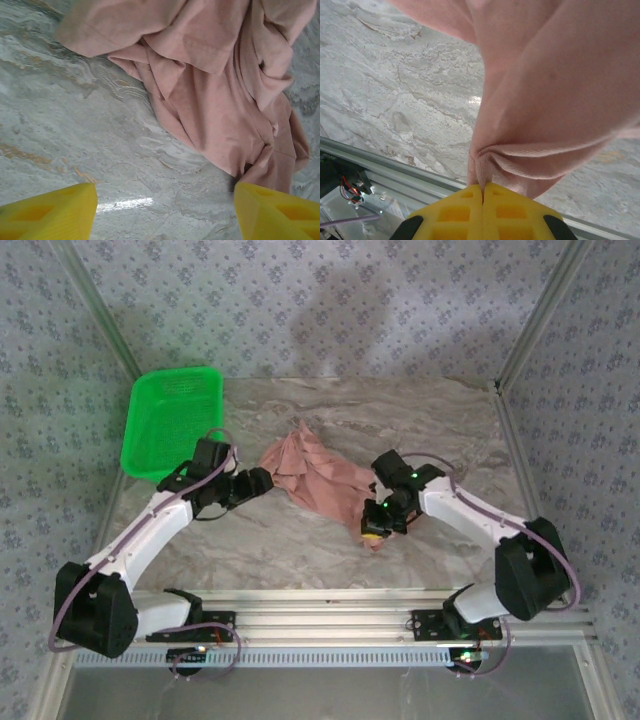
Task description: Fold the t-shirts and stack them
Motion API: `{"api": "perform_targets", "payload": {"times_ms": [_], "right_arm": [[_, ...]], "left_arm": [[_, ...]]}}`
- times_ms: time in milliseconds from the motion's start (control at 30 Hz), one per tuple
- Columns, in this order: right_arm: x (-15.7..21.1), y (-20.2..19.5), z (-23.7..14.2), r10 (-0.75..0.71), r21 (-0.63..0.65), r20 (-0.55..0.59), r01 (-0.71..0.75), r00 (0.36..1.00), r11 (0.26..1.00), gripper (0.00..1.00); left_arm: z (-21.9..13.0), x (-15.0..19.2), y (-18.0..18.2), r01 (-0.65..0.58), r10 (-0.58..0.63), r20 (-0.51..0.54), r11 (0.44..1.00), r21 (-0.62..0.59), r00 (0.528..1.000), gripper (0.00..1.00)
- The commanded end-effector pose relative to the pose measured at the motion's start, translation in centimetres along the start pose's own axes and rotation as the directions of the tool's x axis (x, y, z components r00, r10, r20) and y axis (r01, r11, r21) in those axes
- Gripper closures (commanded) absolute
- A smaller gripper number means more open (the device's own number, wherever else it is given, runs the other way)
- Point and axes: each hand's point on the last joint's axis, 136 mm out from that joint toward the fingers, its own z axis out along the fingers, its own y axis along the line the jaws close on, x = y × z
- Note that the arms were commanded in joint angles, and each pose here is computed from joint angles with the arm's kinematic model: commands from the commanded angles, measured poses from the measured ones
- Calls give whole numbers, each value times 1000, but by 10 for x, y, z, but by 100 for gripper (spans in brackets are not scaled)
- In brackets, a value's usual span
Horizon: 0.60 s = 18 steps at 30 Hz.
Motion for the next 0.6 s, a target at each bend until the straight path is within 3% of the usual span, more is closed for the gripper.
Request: {"api": "perform_targets", "payload": {"times_ms": [0,33,133,333,567], "right_arm": [[-2,12,4,-29,-10,-12,29,1000,1000,75],[-1,12,4,-34,-8,-9,34,999,999,62],[3,10,-7,-40,-20,27,41,999,999,46],[19,-34,-24,75,23,90,-77,993,997,47],[5,-66,0,191,12,123,-194,974,981,56]], "left_arm": [[6,5,-4,-4,4,-14,1000,19,1000,28],[7,7,-3,-4,4,-17,1000,18,1000,28],[10,11,-6,-15,16,-26,1000,22,1000,28],[20,25,-21,-72,75,-69,996,50,995,28],[39,52,-61,-171,190,-144,976,134,971,30]]}}
